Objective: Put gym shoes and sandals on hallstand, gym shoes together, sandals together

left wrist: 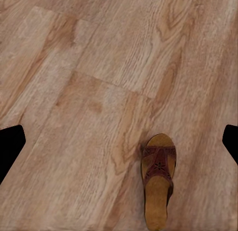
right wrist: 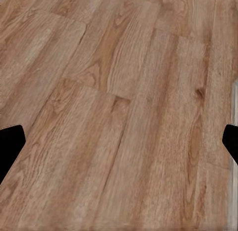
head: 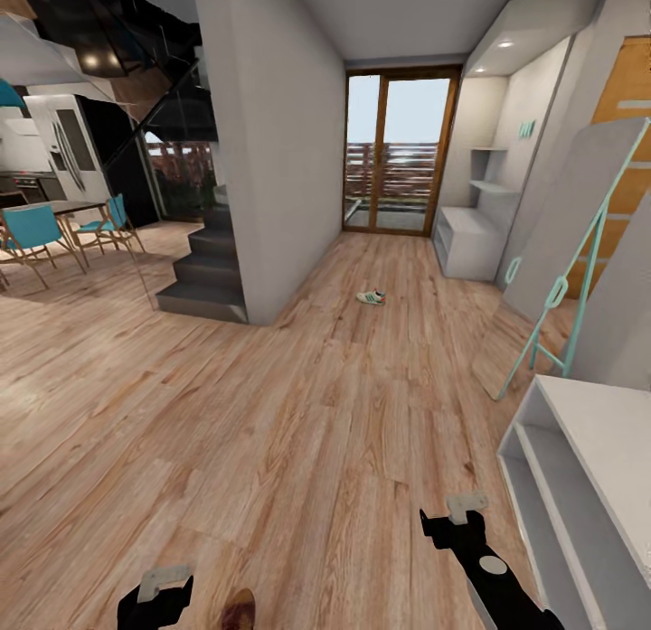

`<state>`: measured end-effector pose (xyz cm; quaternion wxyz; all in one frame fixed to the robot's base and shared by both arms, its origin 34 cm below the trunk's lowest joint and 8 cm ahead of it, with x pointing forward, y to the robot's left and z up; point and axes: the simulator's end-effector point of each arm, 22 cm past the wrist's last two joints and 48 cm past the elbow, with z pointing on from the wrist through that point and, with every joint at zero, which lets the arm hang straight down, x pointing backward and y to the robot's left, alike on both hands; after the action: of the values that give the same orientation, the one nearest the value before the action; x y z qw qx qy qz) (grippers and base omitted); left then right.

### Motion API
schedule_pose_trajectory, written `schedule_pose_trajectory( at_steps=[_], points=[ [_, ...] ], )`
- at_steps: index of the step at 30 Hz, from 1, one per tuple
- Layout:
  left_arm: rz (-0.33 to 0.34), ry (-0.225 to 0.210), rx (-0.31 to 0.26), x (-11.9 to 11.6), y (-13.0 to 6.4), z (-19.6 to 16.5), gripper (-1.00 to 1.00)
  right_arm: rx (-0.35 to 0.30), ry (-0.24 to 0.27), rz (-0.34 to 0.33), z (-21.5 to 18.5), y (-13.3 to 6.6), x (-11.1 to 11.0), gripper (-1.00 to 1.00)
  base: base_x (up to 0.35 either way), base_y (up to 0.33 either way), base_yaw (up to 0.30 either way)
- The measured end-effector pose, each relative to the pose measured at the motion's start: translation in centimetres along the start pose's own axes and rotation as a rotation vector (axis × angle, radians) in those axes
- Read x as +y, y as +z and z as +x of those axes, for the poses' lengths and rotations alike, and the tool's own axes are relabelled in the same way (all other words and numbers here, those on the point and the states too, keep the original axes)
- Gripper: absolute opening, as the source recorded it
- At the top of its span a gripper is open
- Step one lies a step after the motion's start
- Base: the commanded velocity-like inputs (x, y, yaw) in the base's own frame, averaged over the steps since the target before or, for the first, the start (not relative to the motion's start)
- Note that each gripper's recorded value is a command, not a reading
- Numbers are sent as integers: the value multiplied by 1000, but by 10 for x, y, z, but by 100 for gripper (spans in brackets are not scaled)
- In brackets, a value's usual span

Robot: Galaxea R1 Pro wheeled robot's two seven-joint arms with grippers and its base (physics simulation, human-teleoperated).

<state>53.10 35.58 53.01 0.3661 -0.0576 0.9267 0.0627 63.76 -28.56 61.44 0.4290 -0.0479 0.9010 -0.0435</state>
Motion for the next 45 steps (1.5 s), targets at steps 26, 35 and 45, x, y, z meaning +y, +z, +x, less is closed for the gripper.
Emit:
schedule_pose_trajectory(
  at_steps=[26,35,45],
  points=[
    [3,2,-2,-1,0,-1,100,0,1,4,0,0,-1,100,-91,0,1],
    [4,3,-7,-1,1,-2,100,0,1,5,1,1,-2,100,-1,0,0],
    [3,1,-11,-2,13,9,100,-4,1,1,13,11,2,100,0,0,0]
  ],
)
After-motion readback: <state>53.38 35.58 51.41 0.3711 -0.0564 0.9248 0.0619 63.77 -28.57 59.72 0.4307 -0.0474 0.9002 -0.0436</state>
